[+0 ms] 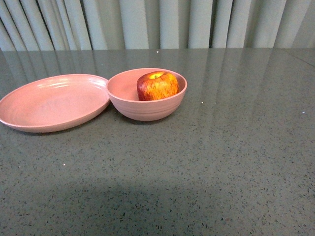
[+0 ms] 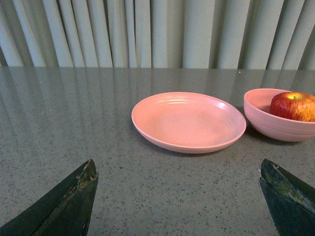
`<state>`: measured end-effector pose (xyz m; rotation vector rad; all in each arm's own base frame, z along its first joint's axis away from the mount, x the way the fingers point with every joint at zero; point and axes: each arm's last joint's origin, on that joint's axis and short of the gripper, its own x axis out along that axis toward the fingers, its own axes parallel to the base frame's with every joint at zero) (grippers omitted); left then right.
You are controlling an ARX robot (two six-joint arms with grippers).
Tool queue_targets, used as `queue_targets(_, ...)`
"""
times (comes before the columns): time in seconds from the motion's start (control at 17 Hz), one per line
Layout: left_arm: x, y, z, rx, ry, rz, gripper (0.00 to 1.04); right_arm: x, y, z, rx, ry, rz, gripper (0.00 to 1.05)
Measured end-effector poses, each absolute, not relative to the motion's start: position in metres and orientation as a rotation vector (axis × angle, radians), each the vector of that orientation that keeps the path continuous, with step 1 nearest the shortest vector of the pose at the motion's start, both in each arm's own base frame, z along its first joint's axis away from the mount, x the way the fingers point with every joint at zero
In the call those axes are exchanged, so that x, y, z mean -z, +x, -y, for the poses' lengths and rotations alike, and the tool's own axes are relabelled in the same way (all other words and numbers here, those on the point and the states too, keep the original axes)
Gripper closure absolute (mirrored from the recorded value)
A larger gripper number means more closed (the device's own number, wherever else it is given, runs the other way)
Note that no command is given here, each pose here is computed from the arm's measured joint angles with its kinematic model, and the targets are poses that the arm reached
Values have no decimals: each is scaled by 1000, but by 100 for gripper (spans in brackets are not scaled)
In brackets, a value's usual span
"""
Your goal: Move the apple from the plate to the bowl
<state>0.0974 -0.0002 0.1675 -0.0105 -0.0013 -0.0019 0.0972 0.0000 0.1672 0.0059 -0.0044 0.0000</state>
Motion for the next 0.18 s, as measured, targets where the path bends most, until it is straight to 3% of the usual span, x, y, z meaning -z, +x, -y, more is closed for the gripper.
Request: queue_targets(0.18, -168, 97, 0, 2, -10, 1, 7, -167, 97, 0, 0, 6, 4, 7)
